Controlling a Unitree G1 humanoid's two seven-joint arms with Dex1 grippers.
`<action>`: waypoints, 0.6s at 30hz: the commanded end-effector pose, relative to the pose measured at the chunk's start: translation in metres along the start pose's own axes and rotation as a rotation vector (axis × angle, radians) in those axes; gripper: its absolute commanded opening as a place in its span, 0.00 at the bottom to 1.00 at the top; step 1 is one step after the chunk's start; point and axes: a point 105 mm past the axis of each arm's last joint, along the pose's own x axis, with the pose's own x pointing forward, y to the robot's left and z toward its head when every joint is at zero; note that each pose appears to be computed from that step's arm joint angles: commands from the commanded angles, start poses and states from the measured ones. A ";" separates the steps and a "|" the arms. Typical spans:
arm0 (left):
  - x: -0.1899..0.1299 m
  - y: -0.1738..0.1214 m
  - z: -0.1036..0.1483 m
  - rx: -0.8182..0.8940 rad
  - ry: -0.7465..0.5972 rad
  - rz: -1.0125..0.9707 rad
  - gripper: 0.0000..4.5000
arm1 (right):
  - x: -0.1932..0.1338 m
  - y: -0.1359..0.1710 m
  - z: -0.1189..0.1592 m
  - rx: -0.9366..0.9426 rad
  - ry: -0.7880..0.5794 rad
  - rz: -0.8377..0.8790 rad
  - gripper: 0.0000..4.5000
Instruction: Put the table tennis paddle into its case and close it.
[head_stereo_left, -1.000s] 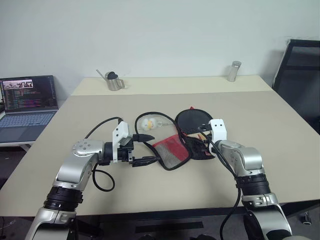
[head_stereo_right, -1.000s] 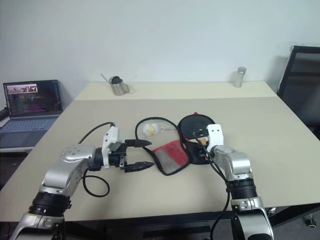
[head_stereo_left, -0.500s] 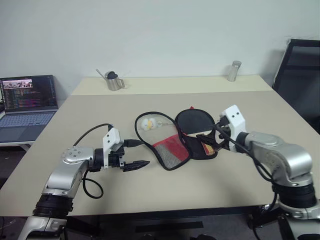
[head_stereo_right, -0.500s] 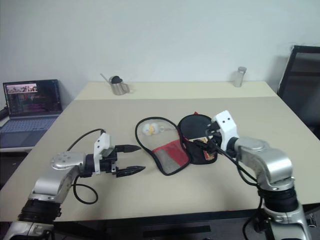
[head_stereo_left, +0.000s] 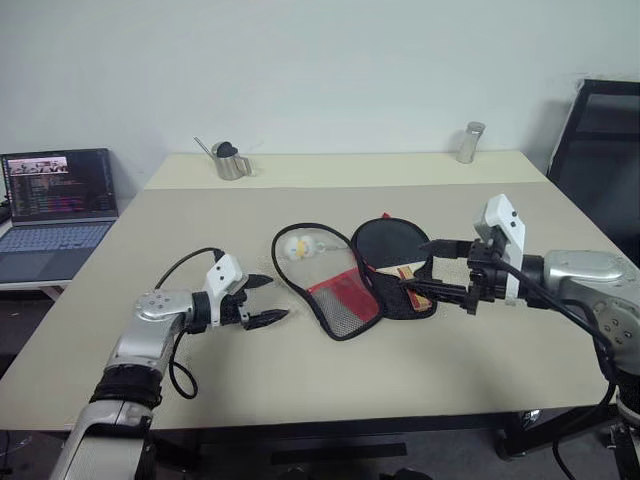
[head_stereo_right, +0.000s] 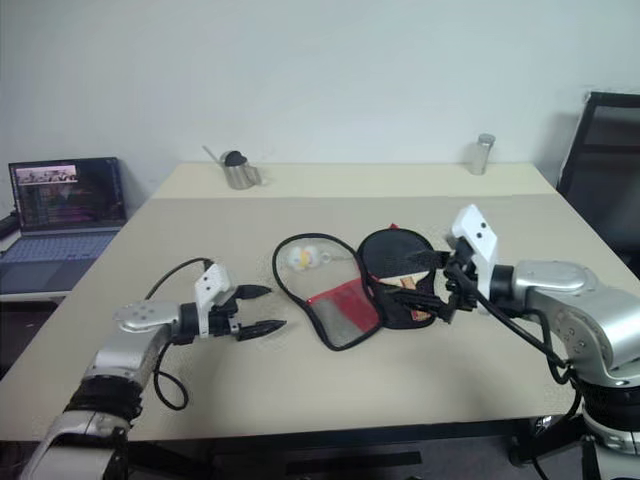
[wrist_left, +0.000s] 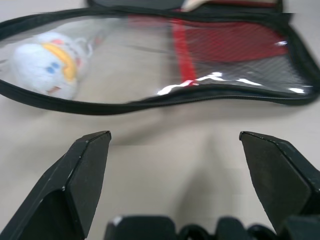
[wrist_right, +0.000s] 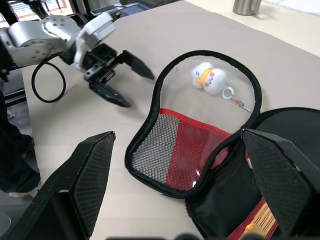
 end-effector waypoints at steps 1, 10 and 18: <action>0.012 0.007 0.006 0.035 -0.011 0.015 1.00 | -0.002 0.003 0.008 -0.059 -0.019 -0.005 0.99; 0.054 0.008 0.027 0.095 -0.019 -0.046 1.00 | -0.007 -0.001 0.004 -0.062 -0.001 -0.039 0.99; 0.081 0.006 0.118 0.205 -0.244 -0.120 1.00 | -0.031 0.003 -0.012 0.016 0.080 -0.059 0.99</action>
